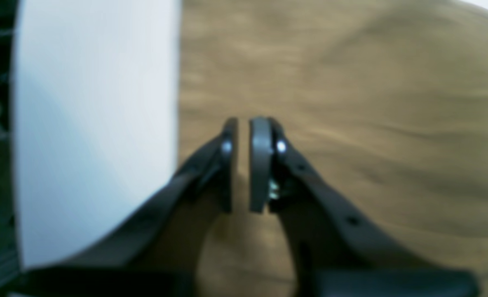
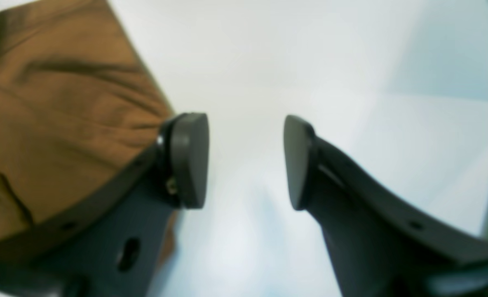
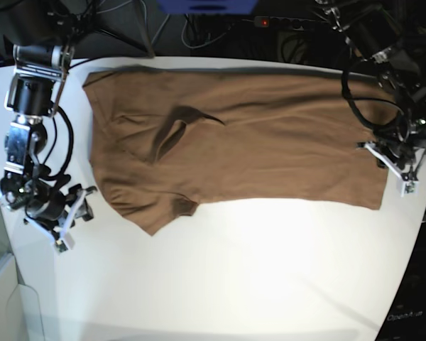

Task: Fold the T-shirt properly
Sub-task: 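Move the right gripper to the hem corner and pinch it, then move the left gripper to the opposite hem corner and grasp it, then lift both hem corners and fold them over onto the shoulder edge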

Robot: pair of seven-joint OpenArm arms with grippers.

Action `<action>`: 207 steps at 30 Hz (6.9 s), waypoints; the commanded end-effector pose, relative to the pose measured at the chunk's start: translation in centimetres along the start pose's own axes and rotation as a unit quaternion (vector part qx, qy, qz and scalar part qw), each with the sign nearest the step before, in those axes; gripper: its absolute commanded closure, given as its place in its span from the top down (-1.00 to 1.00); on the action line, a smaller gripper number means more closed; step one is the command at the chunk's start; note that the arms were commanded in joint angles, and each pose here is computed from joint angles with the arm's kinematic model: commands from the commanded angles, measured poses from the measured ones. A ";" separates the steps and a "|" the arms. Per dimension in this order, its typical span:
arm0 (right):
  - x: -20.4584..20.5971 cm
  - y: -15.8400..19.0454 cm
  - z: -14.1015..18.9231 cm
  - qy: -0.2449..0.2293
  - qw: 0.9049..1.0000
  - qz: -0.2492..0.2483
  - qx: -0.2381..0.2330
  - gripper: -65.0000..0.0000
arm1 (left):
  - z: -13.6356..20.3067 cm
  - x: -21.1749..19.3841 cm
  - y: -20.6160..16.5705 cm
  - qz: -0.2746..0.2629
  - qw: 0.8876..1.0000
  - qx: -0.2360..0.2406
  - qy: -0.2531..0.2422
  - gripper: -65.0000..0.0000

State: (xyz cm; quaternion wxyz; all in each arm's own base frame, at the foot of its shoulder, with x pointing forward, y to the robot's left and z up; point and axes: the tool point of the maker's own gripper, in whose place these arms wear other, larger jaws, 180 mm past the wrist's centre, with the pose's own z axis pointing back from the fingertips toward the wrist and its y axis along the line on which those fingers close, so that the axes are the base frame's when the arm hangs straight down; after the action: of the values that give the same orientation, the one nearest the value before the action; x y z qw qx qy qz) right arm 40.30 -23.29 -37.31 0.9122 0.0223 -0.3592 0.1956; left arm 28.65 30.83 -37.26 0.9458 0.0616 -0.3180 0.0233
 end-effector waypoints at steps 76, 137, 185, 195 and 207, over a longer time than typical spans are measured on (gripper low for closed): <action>1.4 4.9 -5.2 -0.040 0.995 -0.027 0.088 -0.96 | 2.3 1.3 6.2 0.019 0.997 0.066 -0.032 -0.21; -0.4 4.0 -4.9 -0.023 0.996 -0.026 0.079 -0.96 | -10.7 9.0 -0.8 0.175 0.965 -0.110 -0.160 0.59; -0.4 3.3 -4.6 -0.023 0.997 -0.022 0.073 -0.96 | -10.8 8.7 0.9 0.182 0.966 -0.102 -0.150 -0.90; 1.5 2.7 -2.2 -0.060 0.997 0.025 0.047 -0.96 | -8.1 9.5 0.2 0.128 0.974 -0.088 -0.166 -0.90; -0.5 4.6 0.7 -0.071 0.994 0.070 0.038 -0.96 | -4.0 7.6 -0.2 0.089 0.977 -0.069 -0.181 -0.90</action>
State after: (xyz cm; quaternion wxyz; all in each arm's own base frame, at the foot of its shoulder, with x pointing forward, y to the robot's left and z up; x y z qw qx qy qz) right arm 36.60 -18.99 -39.36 0.8776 0.0497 -0.3914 0.2724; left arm 35.71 30.43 -38.33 0.8867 -0.0358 -0.4540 0.0793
